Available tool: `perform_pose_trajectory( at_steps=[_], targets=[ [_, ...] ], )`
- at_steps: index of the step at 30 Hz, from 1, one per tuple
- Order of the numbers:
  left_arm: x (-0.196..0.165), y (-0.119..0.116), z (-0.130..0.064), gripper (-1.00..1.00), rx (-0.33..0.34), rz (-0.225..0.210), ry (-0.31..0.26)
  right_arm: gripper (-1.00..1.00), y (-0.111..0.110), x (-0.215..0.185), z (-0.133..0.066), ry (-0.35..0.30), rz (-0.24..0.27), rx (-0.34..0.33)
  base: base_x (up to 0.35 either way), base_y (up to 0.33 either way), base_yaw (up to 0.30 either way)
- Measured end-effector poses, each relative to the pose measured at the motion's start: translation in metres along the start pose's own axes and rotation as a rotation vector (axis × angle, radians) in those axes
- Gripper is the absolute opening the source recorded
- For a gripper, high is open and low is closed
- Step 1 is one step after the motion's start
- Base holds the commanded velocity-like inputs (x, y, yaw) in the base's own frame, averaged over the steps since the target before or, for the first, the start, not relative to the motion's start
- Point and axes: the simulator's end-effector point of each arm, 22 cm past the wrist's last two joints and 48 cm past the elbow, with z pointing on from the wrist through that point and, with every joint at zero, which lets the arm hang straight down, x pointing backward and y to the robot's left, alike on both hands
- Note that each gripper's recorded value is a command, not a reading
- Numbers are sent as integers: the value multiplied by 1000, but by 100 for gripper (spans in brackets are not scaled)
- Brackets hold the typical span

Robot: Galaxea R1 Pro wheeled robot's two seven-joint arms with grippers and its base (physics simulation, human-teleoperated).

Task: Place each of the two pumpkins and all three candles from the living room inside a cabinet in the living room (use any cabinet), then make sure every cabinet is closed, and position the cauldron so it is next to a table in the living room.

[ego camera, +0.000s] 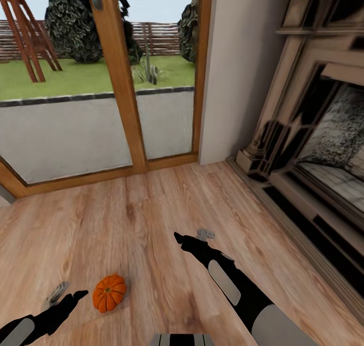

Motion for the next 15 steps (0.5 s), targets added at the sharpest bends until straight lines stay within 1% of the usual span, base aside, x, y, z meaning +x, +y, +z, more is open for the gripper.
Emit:
perform_pose_trajectory(
  at_steps=[5,9,15],
  targets=[
    [0,0,0,100,0,-1,0,100,0,0,0,1,0,0,41,37,0],
    [0,0,0,100,0,0,-1,100,0,0,0,1,0,1,107,95,0],
    [0,0,0,100,2,0,-3,100,0,0,0,0,2,1,21,18,0]
  ],
)
